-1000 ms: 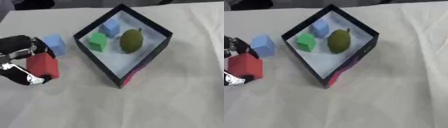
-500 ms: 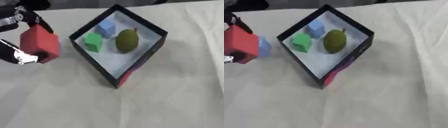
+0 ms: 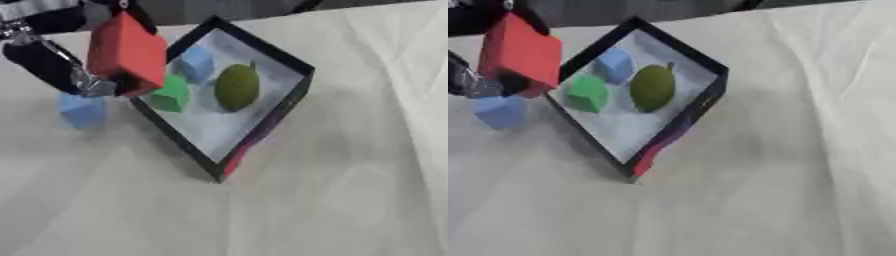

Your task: Pick up objects on the table and place them in the box.

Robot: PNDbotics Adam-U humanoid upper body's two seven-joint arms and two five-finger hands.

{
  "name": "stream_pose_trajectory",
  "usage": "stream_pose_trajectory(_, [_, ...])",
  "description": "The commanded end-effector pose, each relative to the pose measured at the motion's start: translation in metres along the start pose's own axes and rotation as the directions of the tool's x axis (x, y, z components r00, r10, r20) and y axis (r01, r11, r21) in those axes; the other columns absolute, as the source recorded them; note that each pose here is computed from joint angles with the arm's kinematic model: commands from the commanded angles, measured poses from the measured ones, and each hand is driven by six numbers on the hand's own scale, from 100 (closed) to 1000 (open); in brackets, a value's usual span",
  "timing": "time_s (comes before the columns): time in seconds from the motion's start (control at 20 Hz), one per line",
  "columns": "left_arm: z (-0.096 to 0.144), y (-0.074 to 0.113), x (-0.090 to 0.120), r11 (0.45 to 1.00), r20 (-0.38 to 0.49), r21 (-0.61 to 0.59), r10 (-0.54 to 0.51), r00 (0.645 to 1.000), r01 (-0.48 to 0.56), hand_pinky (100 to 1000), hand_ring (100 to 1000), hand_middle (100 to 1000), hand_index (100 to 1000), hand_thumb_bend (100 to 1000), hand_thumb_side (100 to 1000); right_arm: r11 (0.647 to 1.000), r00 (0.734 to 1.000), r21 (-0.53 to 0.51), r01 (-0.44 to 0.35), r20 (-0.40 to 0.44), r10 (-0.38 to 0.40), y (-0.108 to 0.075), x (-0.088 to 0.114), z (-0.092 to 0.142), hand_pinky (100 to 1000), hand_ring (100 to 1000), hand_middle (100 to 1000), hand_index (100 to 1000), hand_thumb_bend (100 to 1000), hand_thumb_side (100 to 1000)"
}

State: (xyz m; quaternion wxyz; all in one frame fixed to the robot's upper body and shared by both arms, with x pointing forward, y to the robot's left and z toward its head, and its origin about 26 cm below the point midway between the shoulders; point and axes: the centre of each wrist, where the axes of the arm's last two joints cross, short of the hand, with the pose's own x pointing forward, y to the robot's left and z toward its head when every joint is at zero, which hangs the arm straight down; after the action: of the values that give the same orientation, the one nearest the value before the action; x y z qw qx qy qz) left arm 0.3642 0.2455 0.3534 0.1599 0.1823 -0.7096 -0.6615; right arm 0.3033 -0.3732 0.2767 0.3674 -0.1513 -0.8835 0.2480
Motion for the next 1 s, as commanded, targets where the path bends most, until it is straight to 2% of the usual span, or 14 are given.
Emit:
stream_pose_trajectory(0.05, [-0.009,0.005,-0.011,0.999,0.006,0.000,-0.045,0.999,0.045,619,579,461,639,100,134,1.000,0.999,0.012,-0.004,0.043,0.004,-0.003,0.011,-0.007,915,740,694,828,100,526])
stream_pose_trajectory(0.2, [-0.024,0.002,-0.021,0.998,0.022,0.004,-0.062,0.998,0.062,619,579,462,639,100,136,1.000,0.998,0.010,0.008,0.058,-0.008,-0.002,0.013,-0.010,916,743,698,828,100,526])
stream_pose_trajectory(0.55, [-0.042,-0.012,-0.047,0.996,0.020,0.013,-0.088,0.996,0.088,638,591,474,642,100,119,0.999,0.992,0.012,0.044,0.115,-0.046,0.006,0.021,-0.024,921,754,705,830,100,527])
stream_pose_trajectory(0.65, [-0.048,-0.016,-0.050,0.994,0.033,-0.004,-0.109,0.993,0.110,646,598,481,643,147,117,0.998,0.991,0.014,0.054,0.125,-0.055,0.008,0.022,-0.026,921,753,704,829,100,526])
stream_pose_trajectory(0.8, [-0.052,-0.027,-0.058,0.991,0.038,-0.041,-0.123,0.992,0.124,660,614,497,648,180,131,0.998,0.990,0.013,0.062,0.129,-0.063,0.009,0.022,-0.027,921,751,702,828,100,526])
stream_pose_trajectory(1.0, [-0.053,-0.044,-0.070,0.988,0.022,-0.084,-0.130,0.991,0.131,696,652,528,670,174,153,0.998,0.990,0.010,0.066,0.127,-0.066,0.009,0.021,-0.027,921,750,700,827,100,526])
